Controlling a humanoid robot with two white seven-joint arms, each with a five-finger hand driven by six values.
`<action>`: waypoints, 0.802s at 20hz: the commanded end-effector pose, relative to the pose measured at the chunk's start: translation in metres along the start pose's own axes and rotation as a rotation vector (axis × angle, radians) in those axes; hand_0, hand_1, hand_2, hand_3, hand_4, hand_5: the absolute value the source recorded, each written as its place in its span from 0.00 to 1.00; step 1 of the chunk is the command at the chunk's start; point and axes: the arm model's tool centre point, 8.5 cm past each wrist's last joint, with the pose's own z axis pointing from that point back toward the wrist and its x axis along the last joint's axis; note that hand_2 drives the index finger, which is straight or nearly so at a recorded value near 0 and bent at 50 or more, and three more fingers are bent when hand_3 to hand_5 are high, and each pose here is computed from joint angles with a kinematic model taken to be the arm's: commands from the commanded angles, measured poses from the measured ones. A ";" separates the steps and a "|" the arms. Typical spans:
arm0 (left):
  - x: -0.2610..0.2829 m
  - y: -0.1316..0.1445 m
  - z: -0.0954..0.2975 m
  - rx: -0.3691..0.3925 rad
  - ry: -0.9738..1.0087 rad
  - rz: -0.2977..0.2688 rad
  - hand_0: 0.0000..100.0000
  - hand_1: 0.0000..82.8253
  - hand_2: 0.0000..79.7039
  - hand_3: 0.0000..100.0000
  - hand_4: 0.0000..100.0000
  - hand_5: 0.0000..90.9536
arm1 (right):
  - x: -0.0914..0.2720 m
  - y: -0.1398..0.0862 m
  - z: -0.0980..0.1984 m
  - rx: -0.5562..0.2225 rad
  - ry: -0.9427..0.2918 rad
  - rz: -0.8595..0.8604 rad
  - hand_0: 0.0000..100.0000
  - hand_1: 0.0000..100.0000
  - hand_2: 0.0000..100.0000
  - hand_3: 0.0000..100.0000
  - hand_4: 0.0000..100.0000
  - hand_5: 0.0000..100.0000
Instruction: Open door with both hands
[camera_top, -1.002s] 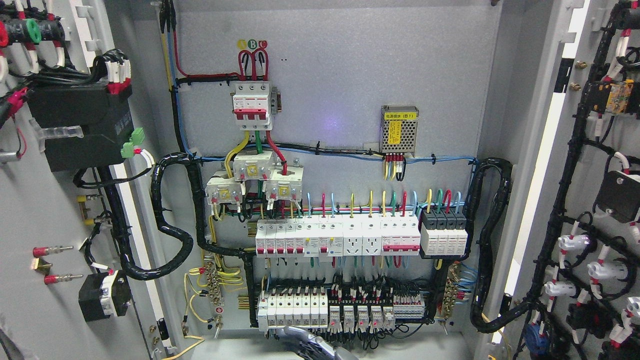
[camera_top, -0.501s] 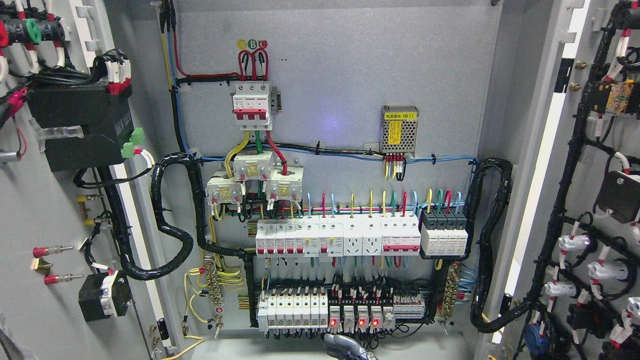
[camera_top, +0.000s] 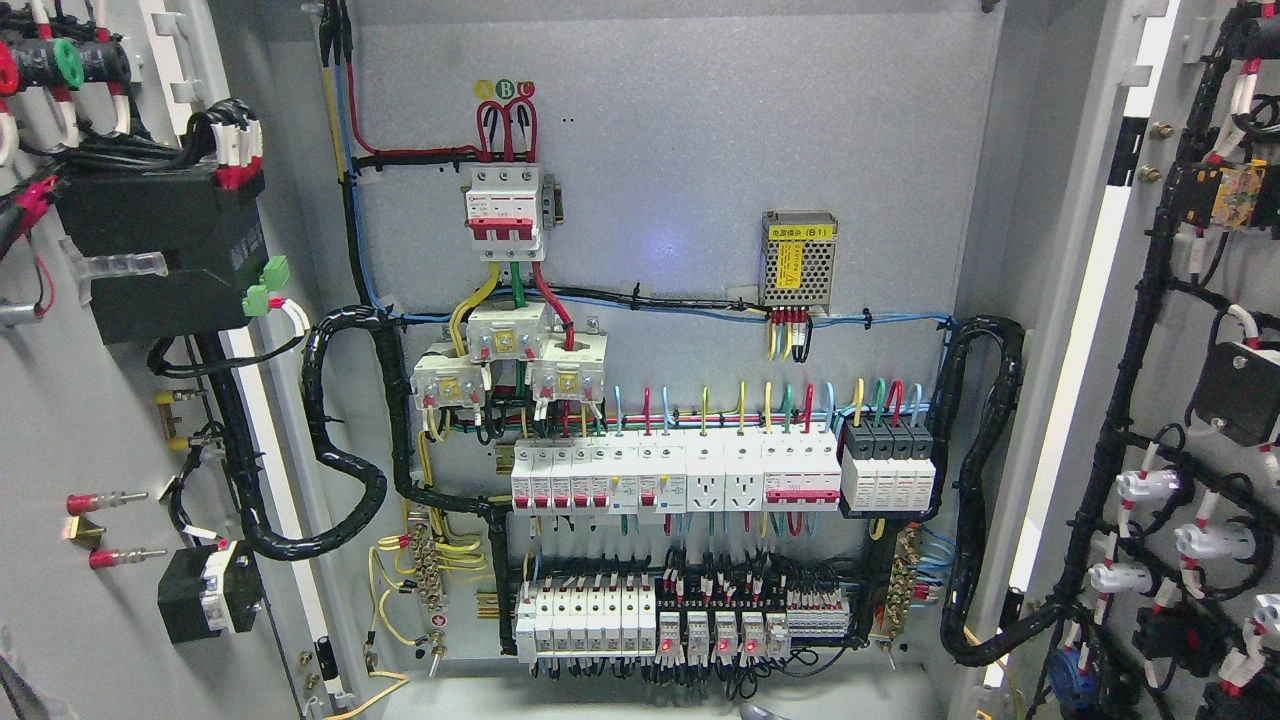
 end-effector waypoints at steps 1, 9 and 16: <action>0.019 0.005 -0.024 -0.006 -0.109 -0.010 0.00 0.00 0.00 0.00 0.00 0.00 | 0.027 -0.019 0.022 -0.047 -0.041 0.113 0.19 0.00 0.00 0.00 0.00 0.00; 0.031 0.013 -0.043 -0.012 -0.203 -0.037 0.00 0.00 0.00 0.00 0.00 0.00 | 0.055 -0.046 0.039 -0.164 -0.173 0.114 0.19 0.00 0.00 0.00 0.00 0.00; 0.041 0.032 -0.056 0.016 -0.269 -0.080 0.00 0.00 0.00 0.00 0.00 0.00 | 0.073 -0.065 0.050 -0.230 -0.235 0.138 0.19 0.00 0.00 0.00 0.00 0.00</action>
